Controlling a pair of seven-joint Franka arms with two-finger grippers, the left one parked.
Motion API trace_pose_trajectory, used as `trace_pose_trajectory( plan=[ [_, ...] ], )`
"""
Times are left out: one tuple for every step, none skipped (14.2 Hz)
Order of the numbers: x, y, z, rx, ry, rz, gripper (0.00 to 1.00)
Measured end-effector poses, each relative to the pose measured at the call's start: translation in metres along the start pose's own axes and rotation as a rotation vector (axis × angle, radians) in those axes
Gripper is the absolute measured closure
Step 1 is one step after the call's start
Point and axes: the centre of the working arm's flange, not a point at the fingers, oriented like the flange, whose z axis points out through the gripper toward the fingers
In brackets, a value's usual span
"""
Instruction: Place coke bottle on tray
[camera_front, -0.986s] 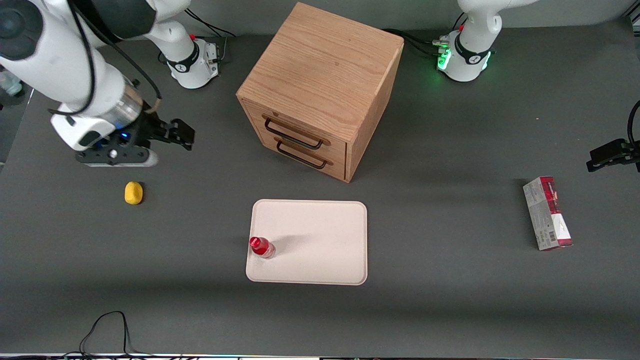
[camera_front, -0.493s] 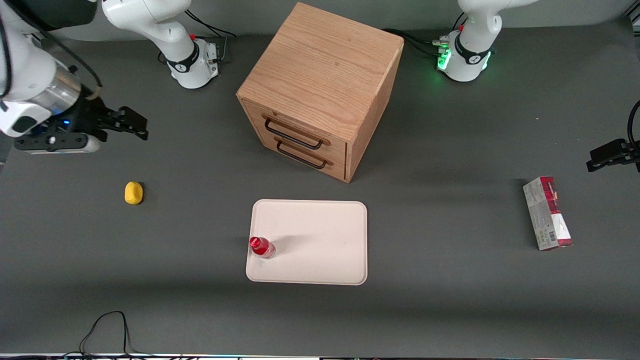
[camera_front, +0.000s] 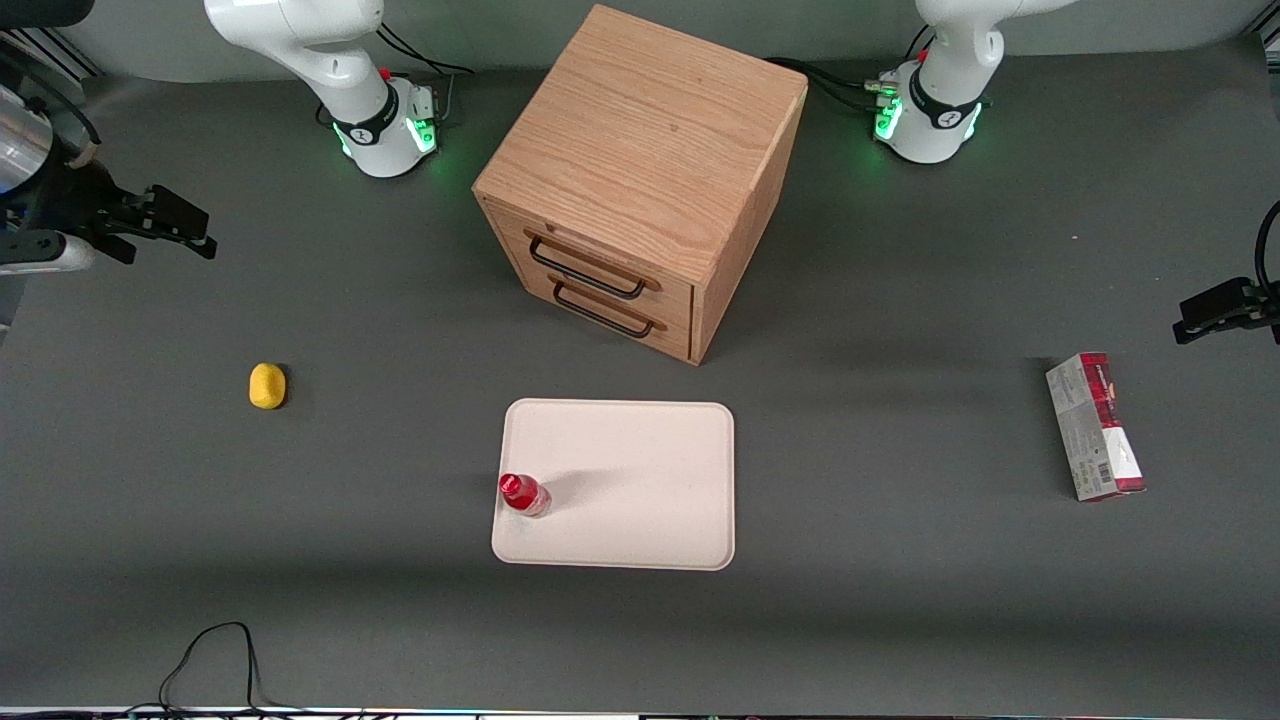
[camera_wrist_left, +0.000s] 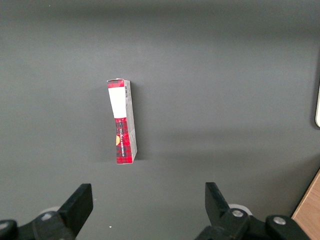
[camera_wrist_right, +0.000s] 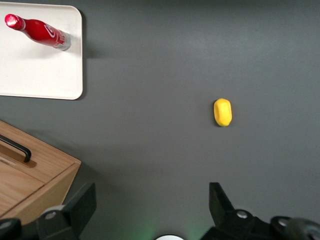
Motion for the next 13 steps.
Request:
trace_pose_trajectory(
  plan=[
    [0.001, 0.003, 0.0, 0.0, 0.005, -0.002, 0.0],
    [0.003, 0.003, 0.0, 0.0, 0.014, -0.003, 0.0],
    [0.005, 0.003, 0.0, -0.001, 0.019, -0.004, 0.0],
    [0.009, 0.002, -0.001, -0.001, 0.025, -0.005, 0.0],
    [0.014, 0.002, -0.002, -0.001, 0.031, -0.005, 0.0],
    [0.02, 0.003, -0.003, -0.002, 0.036, -0.005, 0.0],
    [0.026, 0.003, -0.005, -0.003, 0.04, -0.009, 0.0],
    [0.032, 0.004, -0.005, -0.003, 0.042, -0.015, 0.0],
    [0.038, 0.005, -0.004, -0.004, 0.041, -0.017, 0.0],
    [0.042, 0.006, -0.002, -0.005, 0.039, -0.018, 0.0],
    [0.044, 0.008, 0.0, -0.007, 0.035, -0.016, 0.0],
    [0.046, 0.01, 0.002, -0.01, 0.031, -0.014, 0.0],
    [0.046, 0.012, 0.003, -0.014, 0.029, -0.013, 0.0]
  ],
)
